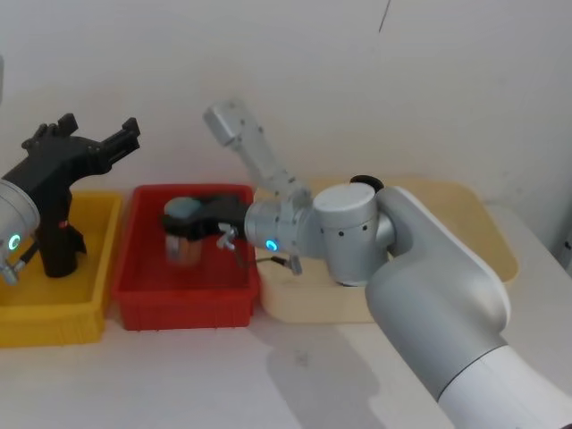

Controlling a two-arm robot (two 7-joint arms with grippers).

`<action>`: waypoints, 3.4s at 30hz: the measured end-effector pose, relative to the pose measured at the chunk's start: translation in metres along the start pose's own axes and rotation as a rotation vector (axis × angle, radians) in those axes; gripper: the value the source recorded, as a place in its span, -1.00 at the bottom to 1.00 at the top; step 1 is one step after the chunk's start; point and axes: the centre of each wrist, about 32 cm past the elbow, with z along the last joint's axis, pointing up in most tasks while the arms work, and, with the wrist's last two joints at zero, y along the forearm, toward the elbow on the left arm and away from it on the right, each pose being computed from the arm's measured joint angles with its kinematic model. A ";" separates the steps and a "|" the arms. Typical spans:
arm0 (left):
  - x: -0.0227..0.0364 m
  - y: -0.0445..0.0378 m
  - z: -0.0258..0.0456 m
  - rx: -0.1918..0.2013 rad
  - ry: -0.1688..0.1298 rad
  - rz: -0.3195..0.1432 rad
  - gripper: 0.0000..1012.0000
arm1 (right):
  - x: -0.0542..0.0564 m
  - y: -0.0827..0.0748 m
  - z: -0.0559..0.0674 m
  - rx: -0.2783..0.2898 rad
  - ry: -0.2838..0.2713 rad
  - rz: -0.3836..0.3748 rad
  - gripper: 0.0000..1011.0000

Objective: Pick up the garbage bag with the one hand and transfer it to the other hand.

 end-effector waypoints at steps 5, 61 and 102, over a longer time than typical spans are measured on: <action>0.0000 0.0000 0.0000 0.000 0.000 0.000 0.98 | 0.003 -0.009 0.012 0.070 0.007 -0.041 0.31; 0.0000 0.0000 0.0000 0.000 0.000 0.000 0.98 | 0.019 -0.086 -0.007 0.331 0.007 -0.274 0.98; 0.0000 0.0000 0.0000 0.000 0.000 0.000 0.98 | -0.064 -0.108 -0.051 0.400 0.088 -0.112 0.98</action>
